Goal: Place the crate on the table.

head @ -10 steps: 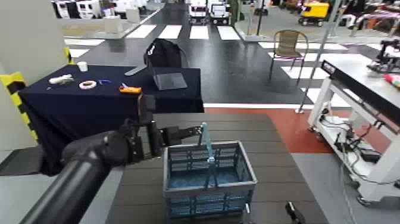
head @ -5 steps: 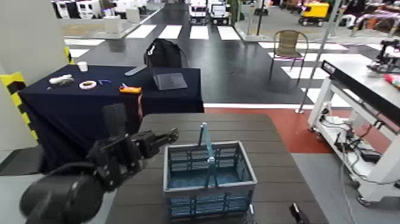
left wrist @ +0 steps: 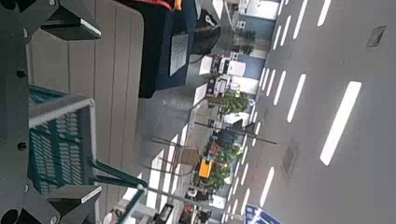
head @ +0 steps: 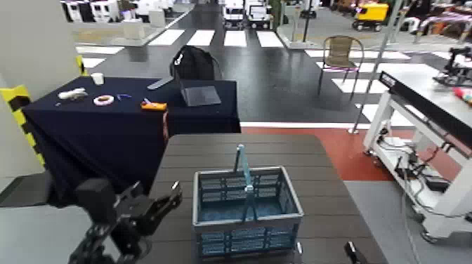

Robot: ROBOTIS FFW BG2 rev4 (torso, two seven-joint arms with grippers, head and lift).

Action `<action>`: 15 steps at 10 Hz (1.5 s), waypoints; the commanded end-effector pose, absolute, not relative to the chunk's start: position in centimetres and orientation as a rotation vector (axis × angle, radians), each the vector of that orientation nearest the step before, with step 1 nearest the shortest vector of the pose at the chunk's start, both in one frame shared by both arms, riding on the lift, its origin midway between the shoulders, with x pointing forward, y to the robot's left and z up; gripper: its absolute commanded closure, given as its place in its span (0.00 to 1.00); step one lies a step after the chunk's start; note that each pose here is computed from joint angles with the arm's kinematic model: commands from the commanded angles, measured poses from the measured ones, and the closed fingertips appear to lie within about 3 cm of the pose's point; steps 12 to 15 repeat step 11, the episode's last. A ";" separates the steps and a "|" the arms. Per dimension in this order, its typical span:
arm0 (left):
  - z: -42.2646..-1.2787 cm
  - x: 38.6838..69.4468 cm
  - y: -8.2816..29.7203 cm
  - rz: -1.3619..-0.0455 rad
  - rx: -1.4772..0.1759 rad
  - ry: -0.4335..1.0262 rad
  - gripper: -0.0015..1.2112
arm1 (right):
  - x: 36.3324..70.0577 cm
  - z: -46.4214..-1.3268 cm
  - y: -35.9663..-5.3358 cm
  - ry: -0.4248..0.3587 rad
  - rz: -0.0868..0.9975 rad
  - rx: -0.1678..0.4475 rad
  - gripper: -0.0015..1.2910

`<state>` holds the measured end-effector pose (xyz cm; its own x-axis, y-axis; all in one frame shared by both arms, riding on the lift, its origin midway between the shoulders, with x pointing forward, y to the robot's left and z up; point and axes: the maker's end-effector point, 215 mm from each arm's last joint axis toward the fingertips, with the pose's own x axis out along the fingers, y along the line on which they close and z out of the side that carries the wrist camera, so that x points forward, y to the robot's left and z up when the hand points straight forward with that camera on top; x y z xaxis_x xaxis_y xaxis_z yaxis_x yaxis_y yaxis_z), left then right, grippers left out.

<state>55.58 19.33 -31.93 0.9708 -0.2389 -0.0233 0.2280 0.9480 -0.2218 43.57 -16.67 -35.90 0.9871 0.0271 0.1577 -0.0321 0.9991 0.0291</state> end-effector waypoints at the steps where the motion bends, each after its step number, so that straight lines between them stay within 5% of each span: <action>1: -33.1 52.2 21.9 -0.115 -0.177 -0.031 0.11 | 43.7 -36.7 -16.7 -0.123 0.028 0.027 0.10; 7: -35.8 45.7 23.8 0.021 -0.077 -0.084 0.11 | 43.6 -36.8 -17.0 -0.109 0.024 0.019 0.10; 15: -35.8 45.6 23.6 0.015 -0.070 -0.084 0.11 | 43.7 -36.4 -16.9 -0.117 0.024 0.000 0.10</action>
